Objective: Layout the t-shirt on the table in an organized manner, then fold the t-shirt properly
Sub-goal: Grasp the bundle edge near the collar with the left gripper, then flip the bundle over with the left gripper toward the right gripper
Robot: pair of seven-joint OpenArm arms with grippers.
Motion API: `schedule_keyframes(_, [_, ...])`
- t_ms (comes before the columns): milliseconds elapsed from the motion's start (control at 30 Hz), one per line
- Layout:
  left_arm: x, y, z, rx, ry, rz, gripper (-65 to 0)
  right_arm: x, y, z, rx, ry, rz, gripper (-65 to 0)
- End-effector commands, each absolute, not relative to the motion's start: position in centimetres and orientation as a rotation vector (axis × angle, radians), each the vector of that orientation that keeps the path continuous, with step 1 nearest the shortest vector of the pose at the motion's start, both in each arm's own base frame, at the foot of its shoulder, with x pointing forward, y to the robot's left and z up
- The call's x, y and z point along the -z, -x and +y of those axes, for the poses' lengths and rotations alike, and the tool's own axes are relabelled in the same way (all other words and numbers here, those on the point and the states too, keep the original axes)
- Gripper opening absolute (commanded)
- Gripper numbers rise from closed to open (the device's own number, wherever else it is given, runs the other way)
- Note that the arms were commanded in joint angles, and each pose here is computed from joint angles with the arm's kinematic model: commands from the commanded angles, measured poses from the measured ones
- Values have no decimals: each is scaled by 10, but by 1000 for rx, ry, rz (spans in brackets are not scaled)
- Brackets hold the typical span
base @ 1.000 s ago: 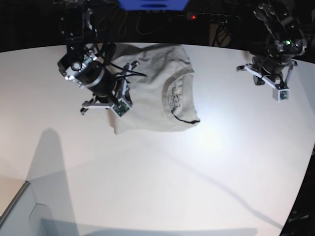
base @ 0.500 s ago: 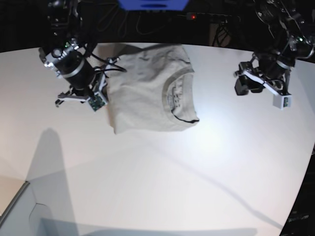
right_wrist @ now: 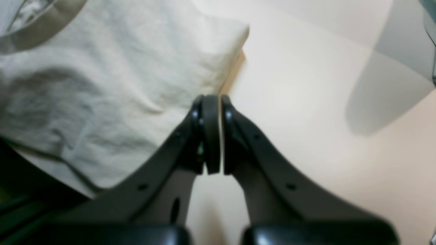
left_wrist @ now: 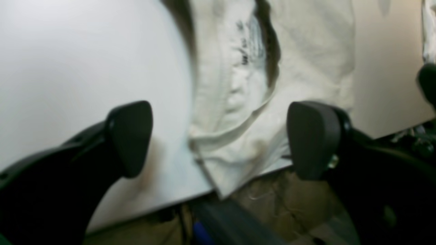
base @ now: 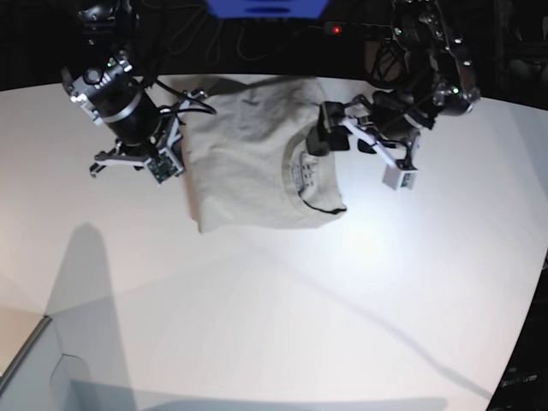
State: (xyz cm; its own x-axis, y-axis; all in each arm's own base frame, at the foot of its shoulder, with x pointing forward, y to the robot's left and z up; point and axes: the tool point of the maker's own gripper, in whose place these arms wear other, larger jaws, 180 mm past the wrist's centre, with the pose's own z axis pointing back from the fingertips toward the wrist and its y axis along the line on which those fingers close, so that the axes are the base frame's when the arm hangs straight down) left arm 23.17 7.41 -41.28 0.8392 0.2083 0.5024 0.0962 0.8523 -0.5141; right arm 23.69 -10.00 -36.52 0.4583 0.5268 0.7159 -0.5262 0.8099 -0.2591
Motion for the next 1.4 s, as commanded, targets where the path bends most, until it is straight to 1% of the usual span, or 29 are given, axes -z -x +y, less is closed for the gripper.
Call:
schedule_keyframes(0, [411,-238,69,-67,585,-598,-35,358,-237,-96,-654,-15,-911,-650])
schedule_keyframes(233, [445,-242,46,-130,661,-516,-35,363,-230,-106,-636,0,-887,-650])
schedule_keyframes(400, [455,-243,38,-133,681,-477,-40,364,-229,-118,-614,26,-878,-650])
schedule_keyframes(433, [454,-244,35,-124,684,-478,-61,364,-229,-122,-608,33,-877,-650])
schedule_keyframes(500, [453,-243,26,-86,693,-474,-149,364,-229,-126,-600,42,-874,-650])
schedule_keyframes(600, [450,-249,22,-33,684,-498,-357,363,-229,-132,-590,55,-872,-650])
schedule_keyframes(633, [450,-250,22,-29,682,-505,-414,363,-228,-133,-587,59,-871,-650])
schedule_keyframes(733, [450,-250,23,-16,673,-504,-618,363,-229,-134,-587,61,-872,-650])
schedule_keyframes(767, [453,-250,26,-21,655,-496,-650,363,-229,-134,-586,62,-872,-650])
schedule_keyframes(800, [455,-251,30,-32,626,-491,-650,363,-228,-138,-580,69,-870,-650])
schedule_keyframes(833, [456,-255,35,-39,591,-490,-634,363,-228,-140,-574,73,-869,-650])
schedule_keyframes(900, [456,-259,39,-26,562,-488,-650,363,-228,-141,-572,75,-868,-650])
schedule_keyframes(967, [453,-263,33,29,544,-490,-648,363,-228,-141,-572,75,-868,-650])
schedule_keyframes(1033, [448,-270,28,129,508,-498,-648,363,-228,-141,-571,76,-868,-650])
schedule_keyframes(1133, [441,-272,5,354,458,-501,-648,362,-228,-149,-555,94,-865,-650])
schedule_keyframes(1233, [436,-281,-14,569,376,-513,-648,360,-229,-158,-539,113,-867,-650])
schedule_keyframes(1367, [429,-289,-34,793,254,-545,-648,359,-228,-176,-504,151,-862,-650])
